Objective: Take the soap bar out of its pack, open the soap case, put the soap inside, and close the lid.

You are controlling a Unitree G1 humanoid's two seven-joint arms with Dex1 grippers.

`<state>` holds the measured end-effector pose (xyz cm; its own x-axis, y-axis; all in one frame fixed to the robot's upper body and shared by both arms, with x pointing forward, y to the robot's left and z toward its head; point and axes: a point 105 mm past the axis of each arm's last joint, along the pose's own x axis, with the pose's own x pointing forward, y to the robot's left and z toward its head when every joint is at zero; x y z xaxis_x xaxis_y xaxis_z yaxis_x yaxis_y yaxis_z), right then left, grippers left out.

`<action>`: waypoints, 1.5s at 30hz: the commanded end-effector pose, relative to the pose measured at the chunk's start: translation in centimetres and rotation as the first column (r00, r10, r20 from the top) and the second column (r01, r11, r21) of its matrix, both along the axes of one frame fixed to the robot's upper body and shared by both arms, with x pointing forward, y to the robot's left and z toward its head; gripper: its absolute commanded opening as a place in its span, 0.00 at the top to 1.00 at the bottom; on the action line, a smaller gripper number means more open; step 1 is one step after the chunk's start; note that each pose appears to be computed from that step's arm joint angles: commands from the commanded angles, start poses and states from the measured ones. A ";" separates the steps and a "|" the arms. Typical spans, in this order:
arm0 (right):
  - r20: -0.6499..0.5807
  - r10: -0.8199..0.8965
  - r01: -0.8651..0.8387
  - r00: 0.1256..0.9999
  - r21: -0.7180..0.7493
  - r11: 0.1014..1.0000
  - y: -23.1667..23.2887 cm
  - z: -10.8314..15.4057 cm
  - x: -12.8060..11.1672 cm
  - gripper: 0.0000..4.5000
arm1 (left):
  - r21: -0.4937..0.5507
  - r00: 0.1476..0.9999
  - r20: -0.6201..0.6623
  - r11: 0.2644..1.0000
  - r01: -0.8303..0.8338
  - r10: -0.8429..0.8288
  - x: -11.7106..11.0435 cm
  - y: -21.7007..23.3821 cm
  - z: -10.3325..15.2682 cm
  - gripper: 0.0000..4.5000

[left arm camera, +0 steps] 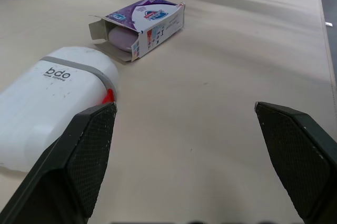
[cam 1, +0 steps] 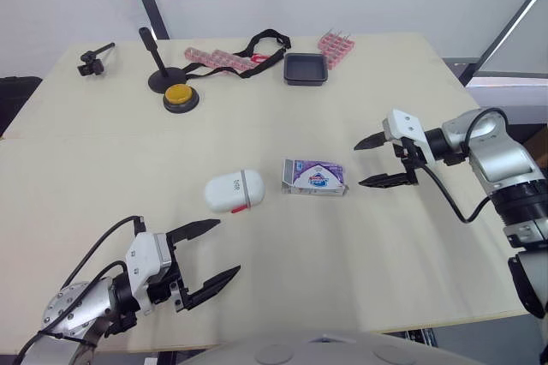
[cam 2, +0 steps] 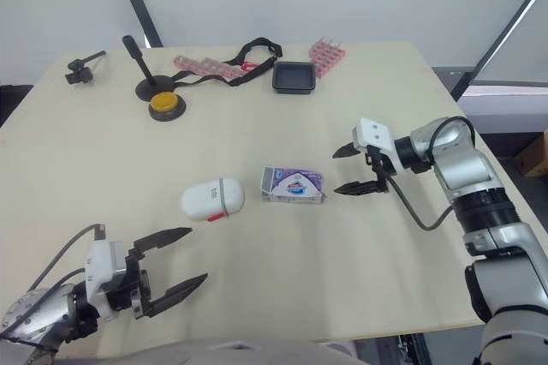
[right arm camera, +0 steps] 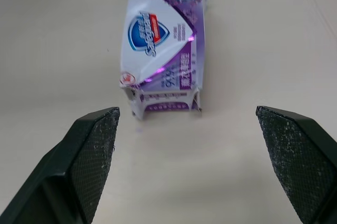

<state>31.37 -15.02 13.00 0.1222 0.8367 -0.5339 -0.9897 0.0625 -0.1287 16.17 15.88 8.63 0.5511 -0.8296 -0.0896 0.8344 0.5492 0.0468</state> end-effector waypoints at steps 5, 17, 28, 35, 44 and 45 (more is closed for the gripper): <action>0.080 -0.098 0.089 0.992 0.112 0.990 2.1 -0.7 0.3 0.01 | -0.025 0.999 0.027 0.999 0.027 -0.026 -0.1 -0.6 0.8 0.01; 0.043 -0.107 0.102 0.993 0.108 0.989 2.6 -2.6 -0.6 0.01 | -0.028 1.000 0.027 1.000 0.010 -0.010 0.8 -0.8 1.8 0.01; 0.081 -0.099 0.088 0.992 0.126 0.988 2.1 -1.3 -0.1 0.01 | -0.033 1.000 0.016 0.999 0.008 -0.008 1.8 -1.0 2.2 0.01; 0.074 -0.079 0.067 0.994 0.147 0.987 2.5 -0.6 -0.9 0.01 | -0.041 1.000 0.011 0.999 0.007 -0.006 1.9 -1.3 2.4 0.01; 0.074 -0.108 0.098 0.991 0.125 0.987 1.9 -2.1 -0.4 0.01 | -0.052 1.000 0.011 0.999 0.013 -0.013 1.6 -1.6 2.5 0.01; 0.073 -0.109 0.099 0.991 0.125 0.987 1.8 -2.1 -0.3 0.01 | -0.047 1.000 0.015 0.999 0.022 -0.022 1.5 -1.6 2.5 0.01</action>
